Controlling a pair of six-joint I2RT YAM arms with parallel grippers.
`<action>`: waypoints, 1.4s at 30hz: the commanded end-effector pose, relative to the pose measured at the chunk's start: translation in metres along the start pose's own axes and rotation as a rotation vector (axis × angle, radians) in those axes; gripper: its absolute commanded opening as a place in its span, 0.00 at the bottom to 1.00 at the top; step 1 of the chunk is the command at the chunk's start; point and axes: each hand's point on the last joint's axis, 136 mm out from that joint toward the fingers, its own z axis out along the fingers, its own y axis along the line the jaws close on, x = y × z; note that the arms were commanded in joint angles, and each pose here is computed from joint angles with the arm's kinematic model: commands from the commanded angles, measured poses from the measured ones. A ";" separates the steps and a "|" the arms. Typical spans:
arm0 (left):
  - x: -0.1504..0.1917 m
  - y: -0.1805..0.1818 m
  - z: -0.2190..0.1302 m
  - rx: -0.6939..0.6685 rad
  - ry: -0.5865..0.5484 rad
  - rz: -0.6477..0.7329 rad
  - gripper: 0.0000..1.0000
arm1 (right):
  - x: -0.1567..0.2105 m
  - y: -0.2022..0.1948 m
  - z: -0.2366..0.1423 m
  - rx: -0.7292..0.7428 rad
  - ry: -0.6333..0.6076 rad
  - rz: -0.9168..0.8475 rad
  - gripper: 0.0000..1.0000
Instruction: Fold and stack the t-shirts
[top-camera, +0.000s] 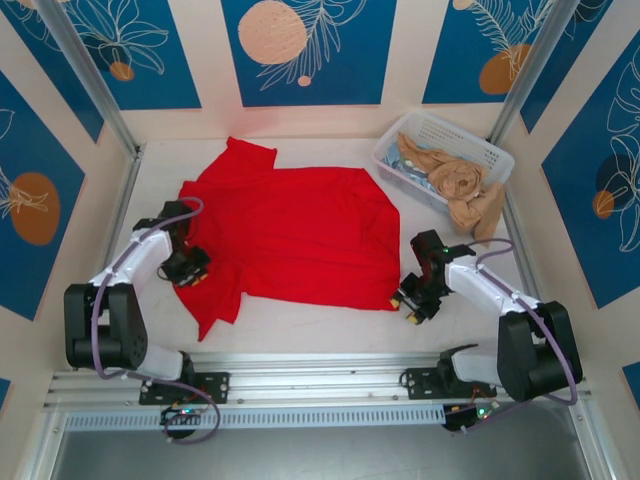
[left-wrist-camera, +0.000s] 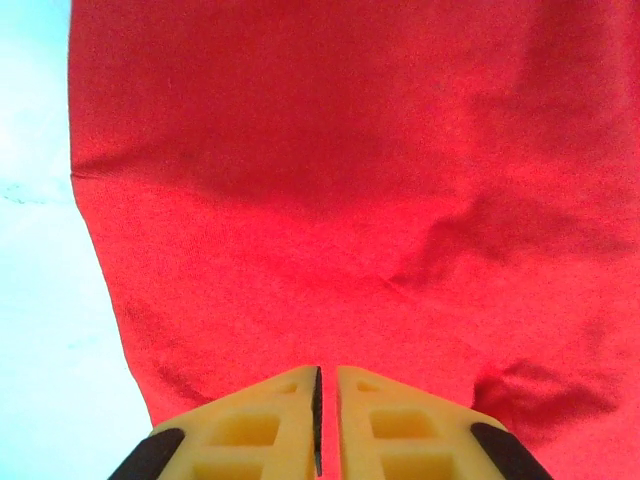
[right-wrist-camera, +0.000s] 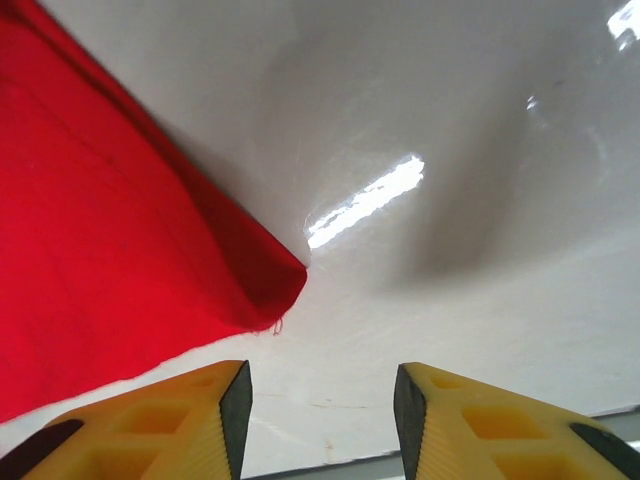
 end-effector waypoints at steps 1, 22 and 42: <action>-0.002 -0.002 -0.014 0.011 -0.006 -0.026 0.16 | 0.002 0.019 0.006 -0.091 0.056 0.149 0.44; -0.002 0.000 -0.024 0.012 -0.021 -0.039 0.21 | -0.051 0.018 0.012 -0.040 -0.084 0.197 0.00; 0.043 0.040 0.054 -0.165 0.175 -0.056 0.38 | -0.103 0.049 -0.023 -0.104 -0.099 0.054 0.00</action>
